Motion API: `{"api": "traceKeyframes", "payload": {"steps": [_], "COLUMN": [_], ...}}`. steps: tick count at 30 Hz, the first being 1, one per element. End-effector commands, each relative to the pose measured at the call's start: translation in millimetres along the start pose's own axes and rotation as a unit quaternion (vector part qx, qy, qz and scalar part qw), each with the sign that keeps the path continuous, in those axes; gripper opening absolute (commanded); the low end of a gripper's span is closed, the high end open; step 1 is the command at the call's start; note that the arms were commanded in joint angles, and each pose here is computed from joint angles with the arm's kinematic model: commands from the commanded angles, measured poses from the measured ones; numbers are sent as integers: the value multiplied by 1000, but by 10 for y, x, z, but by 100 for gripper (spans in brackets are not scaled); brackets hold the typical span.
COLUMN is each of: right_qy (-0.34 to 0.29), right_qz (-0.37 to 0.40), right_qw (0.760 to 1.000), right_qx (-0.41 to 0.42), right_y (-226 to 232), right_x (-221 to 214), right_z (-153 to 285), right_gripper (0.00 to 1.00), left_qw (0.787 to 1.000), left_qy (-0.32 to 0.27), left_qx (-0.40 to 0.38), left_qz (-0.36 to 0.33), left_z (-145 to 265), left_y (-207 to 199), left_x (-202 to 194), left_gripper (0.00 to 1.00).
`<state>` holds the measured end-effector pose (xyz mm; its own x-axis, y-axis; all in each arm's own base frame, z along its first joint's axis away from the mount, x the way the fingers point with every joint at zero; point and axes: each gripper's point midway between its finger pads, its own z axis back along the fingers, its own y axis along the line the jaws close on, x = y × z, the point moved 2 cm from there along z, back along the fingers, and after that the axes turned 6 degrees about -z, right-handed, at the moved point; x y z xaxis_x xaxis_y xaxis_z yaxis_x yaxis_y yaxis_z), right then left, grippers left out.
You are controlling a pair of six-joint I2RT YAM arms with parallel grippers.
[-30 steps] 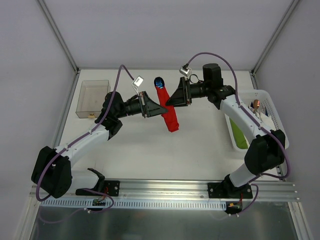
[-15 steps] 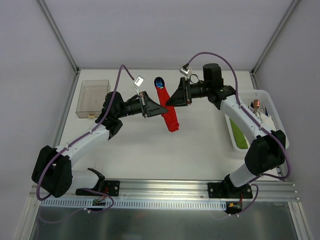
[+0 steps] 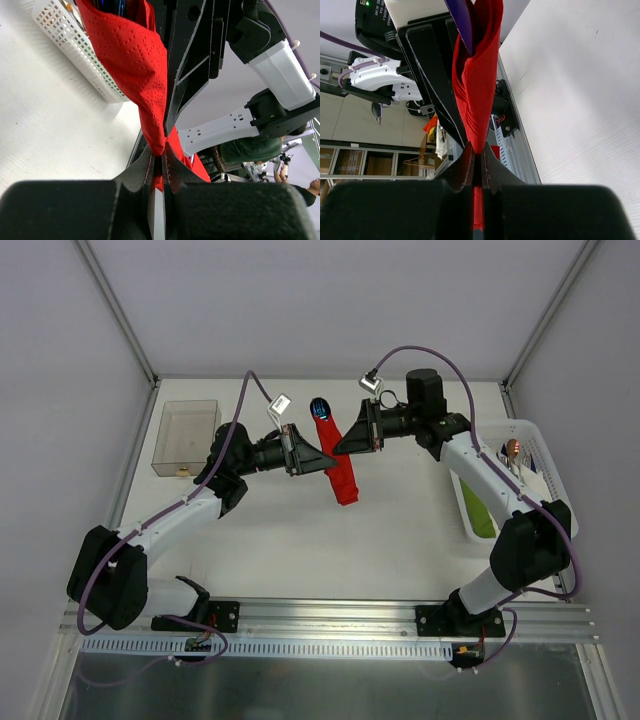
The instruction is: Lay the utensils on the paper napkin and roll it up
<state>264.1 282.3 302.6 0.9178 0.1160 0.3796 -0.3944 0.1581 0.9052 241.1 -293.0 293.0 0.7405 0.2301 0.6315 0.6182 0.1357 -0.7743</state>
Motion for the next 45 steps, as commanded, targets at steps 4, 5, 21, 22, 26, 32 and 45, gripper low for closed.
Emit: {"api": "traceKeyframes", "payload": {"steps": [4, 5, 21, 22, 26, 32, 45], "right_qy": [-14, -18, -32, -37, -34, -43, -65], "right_qz": [33, 36, -19, -24, -39, -53, -57], "right_qw": [999, 999, 998, 997, 994, 979, 948], "right_qx": [19, 19, -59, -70, -101, -190, -305], "right_y": [177, 186, -279, -353, -581, -1064, -1246], "right_x": [112, 133, -241, -193, -361, -624, -1062], "right_z": [200, 236, 1344, 1489, 1884, 2492, 3280], "right_gripper": [0, 0, 0, 0, 0, 0, 0], "left_qw": [996, 997, 994, 994, 994, 995, 996], "left_qy": [-37, -35, 3, 8, 23, 31, 43], "left_qx": [-43, -39, 42, 42, 42, 43, 41], "left_qz": [-65, -63, -105, -105, -95, -89, -66], "left_z": [-52, -48, 128, 120, 99, 71, 20], "left_y": [-312, -297, -66, -51, 5, 72, 248], "left_x": [266, 260, 220, 209, 154, 135, 19], "left_gripper": [16, 36, 99, 99, 99, 99, 99]}}
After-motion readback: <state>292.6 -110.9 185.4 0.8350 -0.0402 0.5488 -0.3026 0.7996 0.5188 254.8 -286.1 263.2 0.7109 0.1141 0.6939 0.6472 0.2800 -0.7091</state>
